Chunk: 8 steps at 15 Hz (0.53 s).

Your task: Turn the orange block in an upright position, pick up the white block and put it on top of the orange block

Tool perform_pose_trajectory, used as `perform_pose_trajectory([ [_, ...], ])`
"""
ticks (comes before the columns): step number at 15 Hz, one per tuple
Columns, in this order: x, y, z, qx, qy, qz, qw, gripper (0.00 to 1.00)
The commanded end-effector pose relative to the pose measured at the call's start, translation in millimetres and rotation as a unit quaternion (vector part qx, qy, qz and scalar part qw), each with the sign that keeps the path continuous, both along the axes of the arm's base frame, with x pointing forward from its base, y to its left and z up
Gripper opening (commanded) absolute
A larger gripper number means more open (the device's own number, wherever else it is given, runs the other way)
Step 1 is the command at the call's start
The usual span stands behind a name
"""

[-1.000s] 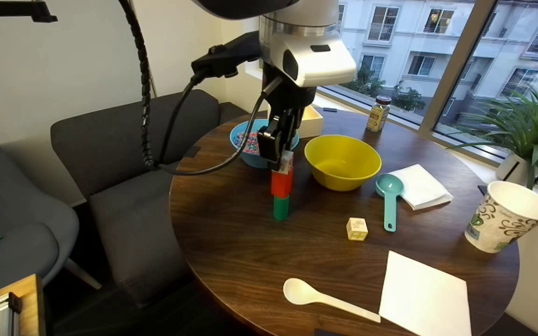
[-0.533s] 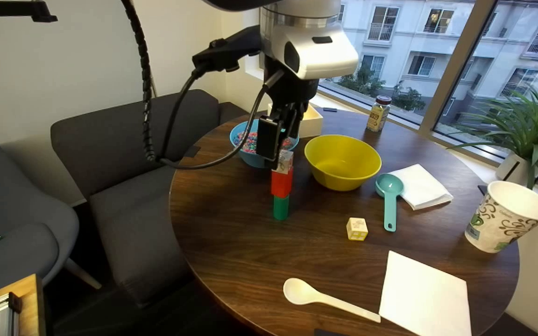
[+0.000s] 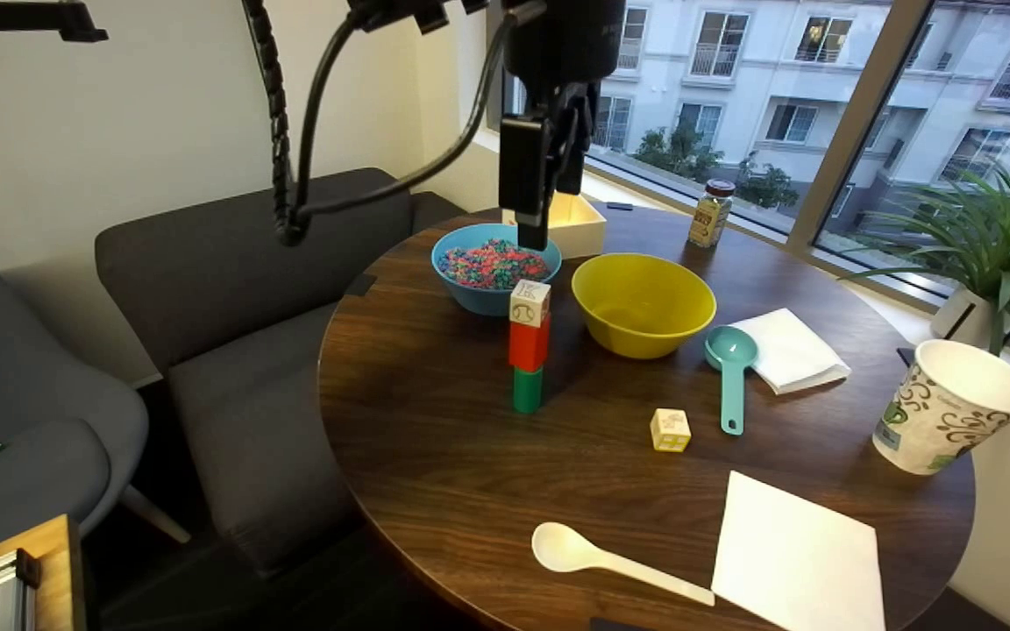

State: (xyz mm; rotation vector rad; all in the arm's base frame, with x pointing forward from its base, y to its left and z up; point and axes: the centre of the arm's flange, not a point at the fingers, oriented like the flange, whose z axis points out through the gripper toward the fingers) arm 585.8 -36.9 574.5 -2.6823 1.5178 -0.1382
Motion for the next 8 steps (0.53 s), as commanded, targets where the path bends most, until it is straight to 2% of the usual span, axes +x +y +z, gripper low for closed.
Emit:
perform_pose_trajectory([
  [1, 0, 9, 29, -0.010, 0.001, -0.001, 1.0000, 1.00],
  [2, -1, 3, 17, -0.003, -0.006, 0.003, 1.0000, 1.00],
  [8, 1, 2, 19, -0.003, -0.007, 0.003, 1.0000, 1.00],
])
